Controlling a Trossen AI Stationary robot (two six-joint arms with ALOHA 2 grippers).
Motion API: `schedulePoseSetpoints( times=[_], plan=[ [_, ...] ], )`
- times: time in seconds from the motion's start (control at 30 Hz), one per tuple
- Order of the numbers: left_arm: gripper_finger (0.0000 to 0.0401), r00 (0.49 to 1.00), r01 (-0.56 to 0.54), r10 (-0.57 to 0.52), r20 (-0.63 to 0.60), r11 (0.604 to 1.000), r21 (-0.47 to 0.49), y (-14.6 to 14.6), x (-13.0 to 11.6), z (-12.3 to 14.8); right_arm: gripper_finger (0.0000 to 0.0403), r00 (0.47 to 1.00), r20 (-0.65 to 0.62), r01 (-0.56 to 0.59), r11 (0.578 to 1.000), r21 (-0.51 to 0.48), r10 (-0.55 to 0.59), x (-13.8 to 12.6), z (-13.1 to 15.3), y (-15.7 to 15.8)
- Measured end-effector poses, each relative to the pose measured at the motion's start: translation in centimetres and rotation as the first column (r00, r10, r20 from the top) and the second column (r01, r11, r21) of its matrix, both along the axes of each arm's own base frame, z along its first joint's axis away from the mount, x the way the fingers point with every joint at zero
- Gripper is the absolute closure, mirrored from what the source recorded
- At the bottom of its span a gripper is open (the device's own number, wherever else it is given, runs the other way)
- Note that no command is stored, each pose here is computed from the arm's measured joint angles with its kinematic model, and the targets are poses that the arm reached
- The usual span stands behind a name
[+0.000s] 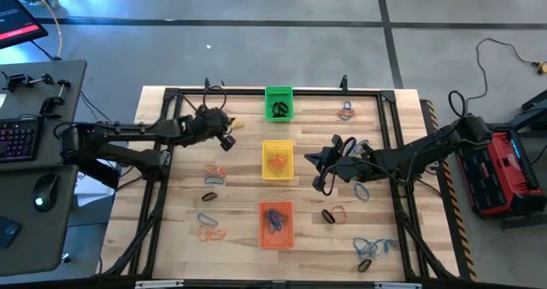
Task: Sort rubber bands into baskets
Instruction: Put the black rubber band into the green bin
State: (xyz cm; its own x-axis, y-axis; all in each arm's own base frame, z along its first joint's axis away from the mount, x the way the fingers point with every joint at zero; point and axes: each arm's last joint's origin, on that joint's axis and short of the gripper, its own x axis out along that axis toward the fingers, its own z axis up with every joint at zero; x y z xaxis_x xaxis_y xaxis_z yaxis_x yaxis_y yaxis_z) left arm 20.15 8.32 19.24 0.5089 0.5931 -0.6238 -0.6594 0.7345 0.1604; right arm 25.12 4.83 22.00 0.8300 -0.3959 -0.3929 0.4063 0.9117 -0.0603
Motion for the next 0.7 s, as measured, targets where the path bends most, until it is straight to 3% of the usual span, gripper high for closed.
schedulePoseSetpoints(
  times=[0.23,0.5,0.7],
  plan=[
    [0.0401,0.996,0.045,-0.046,0.083,0.999,0.015,0.7,2.3,2.3,0.0403,1.0,0.0,0.0,1.0,-0.001,0.0,0.0,0.0,0.0],
    [0.0401,0.983,0.172,-0.175,0.062,0.984,0.052,2.7,8.1,4.9,0.0403,1.0,0.0,0.0,1.0,-0.001,0.0,0.0,0.0,0.0],
    [0.0401,0.971,0.233,-0.235,0.052,0.972,0.031,5.2,12.0,5.0,0.0403,1.0,-0.001,-0.002,1.0,-0.004,0.002,0.0,0.0,0.0]
  ],
)
